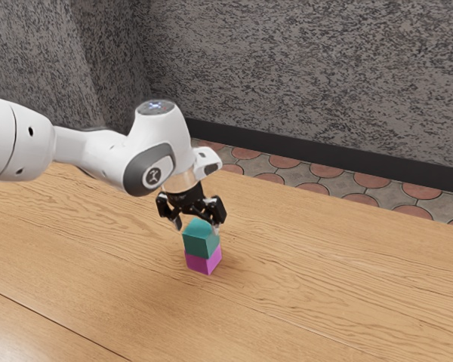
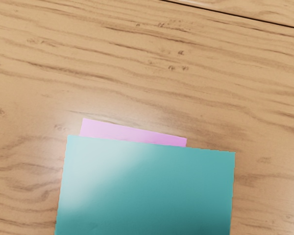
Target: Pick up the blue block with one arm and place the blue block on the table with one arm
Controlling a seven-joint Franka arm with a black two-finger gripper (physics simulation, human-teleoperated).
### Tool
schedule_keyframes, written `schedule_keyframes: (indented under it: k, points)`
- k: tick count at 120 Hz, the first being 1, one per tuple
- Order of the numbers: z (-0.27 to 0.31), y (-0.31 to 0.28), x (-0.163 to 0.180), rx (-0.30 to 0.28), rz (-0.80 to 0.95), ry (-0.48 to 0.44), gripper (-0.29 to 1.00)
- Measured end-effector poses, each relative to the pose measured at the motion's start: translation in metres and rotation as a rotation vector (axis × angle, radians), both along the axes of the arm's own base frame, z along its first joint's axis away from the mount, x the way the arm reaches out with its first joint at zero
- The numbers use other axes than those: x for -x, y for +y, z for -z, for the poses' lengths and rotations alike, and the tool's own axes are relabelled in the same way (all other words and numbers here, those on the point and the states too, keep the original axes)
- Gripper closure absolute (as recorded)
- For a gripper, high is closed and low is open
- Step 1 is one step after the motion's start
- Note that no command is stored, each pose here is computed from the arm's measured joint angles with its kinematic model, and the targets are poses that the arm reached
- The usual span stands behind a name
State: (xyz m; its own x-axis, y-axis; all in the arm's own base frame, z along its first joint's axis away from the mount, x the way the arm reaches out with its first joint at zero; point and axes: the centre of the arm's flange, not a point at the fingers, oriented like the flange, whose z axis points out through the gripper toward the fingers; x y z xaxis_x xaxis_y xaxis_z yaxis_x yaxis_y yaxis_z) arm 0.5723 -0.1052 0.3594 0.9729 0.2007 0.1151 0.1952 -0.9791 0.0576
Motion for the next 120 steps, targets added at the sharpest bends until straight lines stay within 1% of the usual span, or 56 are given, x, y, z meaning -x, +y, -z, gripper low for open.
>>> schedule_keyframes:
  k: [28,61,96,103,120]
  points:
    - [0.017,0.000,-0.003,-0.021,0.028,0.017,0.00]
    - [0.029,-0.001,-0.013,-0.029,0.044,0.025,0.00]
    - [0.040,0.000,-0.015,-0.030,0.049,0.036,0.00]
    - [0.040,0.000,-0.015,-0.029,0.050,0.033,0.04]
    - [0.037,0.000,-0.016,-0.030,0.052,0.026,0.22]
